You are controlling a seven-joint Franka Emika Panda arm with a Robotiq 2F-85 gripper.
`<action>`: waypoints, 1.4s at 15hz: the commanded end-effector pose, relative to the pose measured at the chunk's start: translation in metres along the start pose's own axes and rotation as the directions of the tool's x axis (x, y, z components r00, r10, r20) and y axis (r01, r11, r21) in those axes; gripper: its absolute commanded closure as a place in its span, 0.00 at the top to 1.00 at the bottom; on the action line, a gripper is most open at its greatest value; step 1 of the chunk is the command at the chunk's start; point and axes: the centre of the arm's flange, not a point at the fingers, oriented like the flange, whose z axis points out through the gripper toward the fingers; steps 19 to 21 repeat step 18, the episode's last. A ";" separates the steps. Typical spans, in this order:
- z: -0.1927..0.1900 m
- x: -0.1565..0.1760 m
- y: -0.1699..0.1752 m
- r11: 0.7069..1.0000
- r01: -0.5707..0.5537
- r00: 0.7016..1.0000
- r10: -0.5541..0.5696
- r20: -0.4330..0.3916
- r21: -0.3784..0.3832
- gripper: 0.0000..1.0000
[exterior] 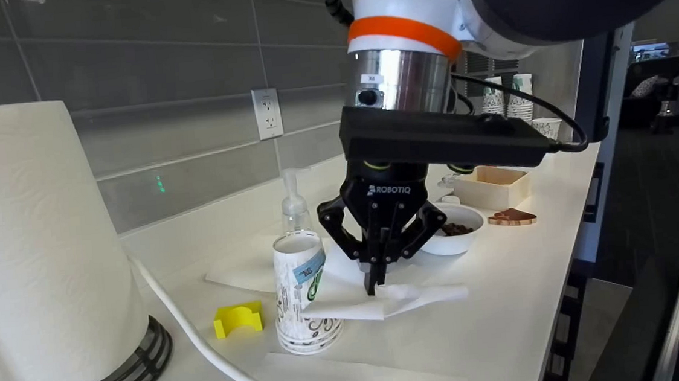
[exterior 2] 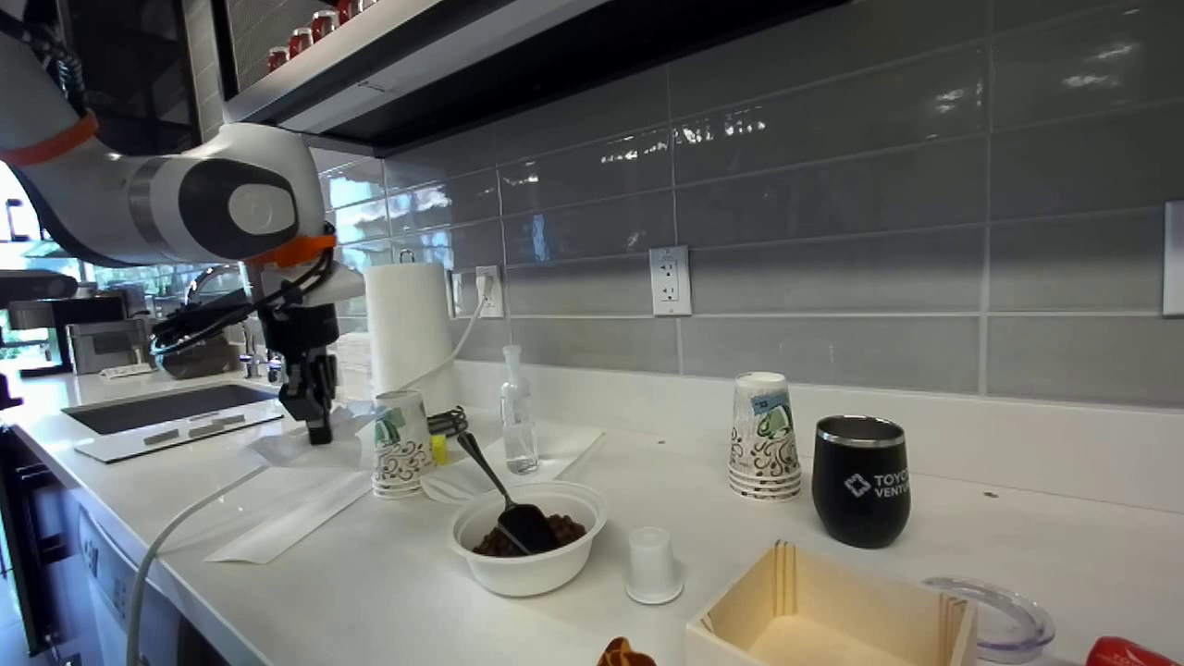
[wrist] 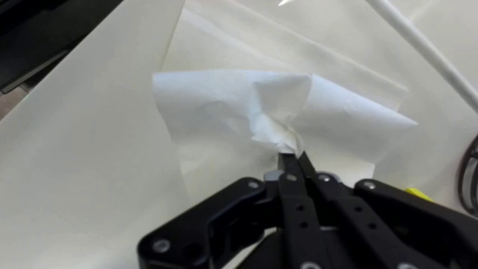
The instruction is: Use one white napkin to wipe the counter.
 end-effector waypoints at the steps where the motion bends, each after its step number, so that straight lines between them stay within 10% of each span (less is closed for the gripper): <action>1: 0.028 -0.008 -0.039 0.999 0.035 0.999 -0.036 -0.024 -0.036 0.00; 7: 0.069 -0.019 -0.065 0.992 0.108 0.994 -0.108 0.002 -0.072 0.00; 8: 0.073 -0.020 -0.068 0.990 0.115 0.993 -0.115 0.000 -0.081 0.27; 18: 0.066 -0.021 -0.069 0.987 0.147 0.989 -0.144 0.039 -0.068 0.96; 21: 0.066 -0.021 -0.069 0.987 0.147 0.989 -0.144 0.039 -0.068 0.96</action>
